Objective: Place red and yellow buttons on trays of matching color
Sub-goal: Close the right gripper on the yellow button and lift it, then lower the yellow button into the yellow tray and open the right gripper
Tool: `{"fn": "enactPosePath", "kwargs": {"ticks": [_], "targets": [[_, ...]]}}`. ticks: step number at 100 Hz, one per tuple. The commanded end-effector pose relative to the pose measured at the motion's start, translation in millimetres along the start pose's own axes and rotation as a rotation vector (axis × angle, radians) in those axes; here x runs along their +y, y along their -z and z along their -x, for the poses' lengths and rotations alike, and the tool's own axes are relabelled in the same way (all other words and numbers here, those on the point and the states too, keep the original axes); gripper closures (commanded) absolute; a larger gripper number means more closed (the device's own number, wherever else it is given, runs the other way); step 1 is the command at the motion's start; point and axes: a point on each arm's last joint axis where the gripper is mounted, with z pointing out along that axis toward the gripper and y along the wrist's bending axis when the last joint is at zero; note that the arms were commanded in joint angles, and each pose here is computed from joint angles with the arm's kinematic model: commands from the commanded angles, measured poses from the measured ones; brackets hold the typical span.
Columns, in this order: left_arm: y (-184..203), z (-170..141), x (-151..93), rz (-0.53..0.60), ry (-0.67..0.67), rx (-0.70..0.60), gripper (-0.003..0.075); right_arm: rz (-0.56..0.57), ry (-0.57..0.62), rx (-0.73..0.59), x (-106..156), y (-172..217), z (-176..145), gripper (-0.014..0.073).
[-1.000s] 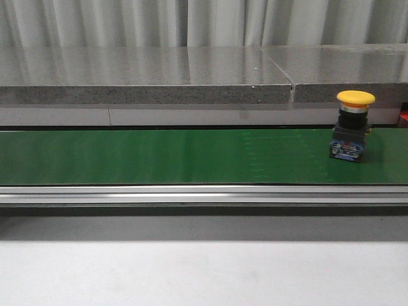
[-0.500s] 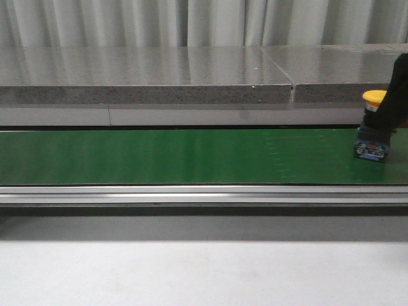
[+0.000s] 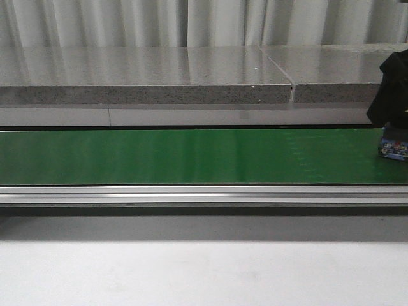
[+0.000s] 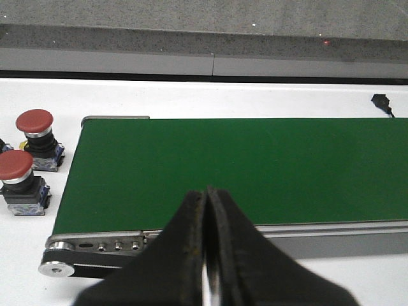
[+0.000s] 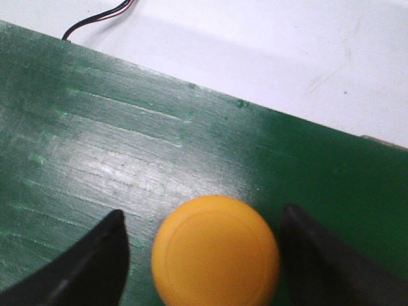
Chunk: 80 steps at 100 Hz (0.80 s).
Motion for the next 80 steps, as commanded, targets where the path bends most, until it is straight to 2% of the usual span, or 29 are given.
{"fn": "enactPosePath", "kwargs": {"ticks": [1, 8, 15, 27, 41, 80], "targets": [[4, 15, -2, -0.018, 0.006, -0.103, 0.0739, -0.022, 0.002, -0.092, 0, 13, 16, 0.0321], [4, 15, -2, -0.018, 0.006, -0.103, 0.0739, -0.022, 0.001, -0.092, 0, 13, 16, 0.0436], [4, 15, -2, -0.018, 0.006, -0.103, 0.0739, -0.019, -0.013, -0.093, 0, 14, 16, 0.048], [4, 15, -2, -0.018, 0.006, -0.103, 0.0739, -0.019, -0.043, -0.098, -2, 22, 16, 0.048], [4, 15, -2, -0.018, 0.006, -0.103, 0.0739, -0.048, -0.128, -0.115, -17, 47, 12, 0.048], [4, 15, -2, -0.018, 0.006, -0.103, 0.0739, -0.274, -0.36, -0.169, -73, 128, -22, 0.0486]]}}
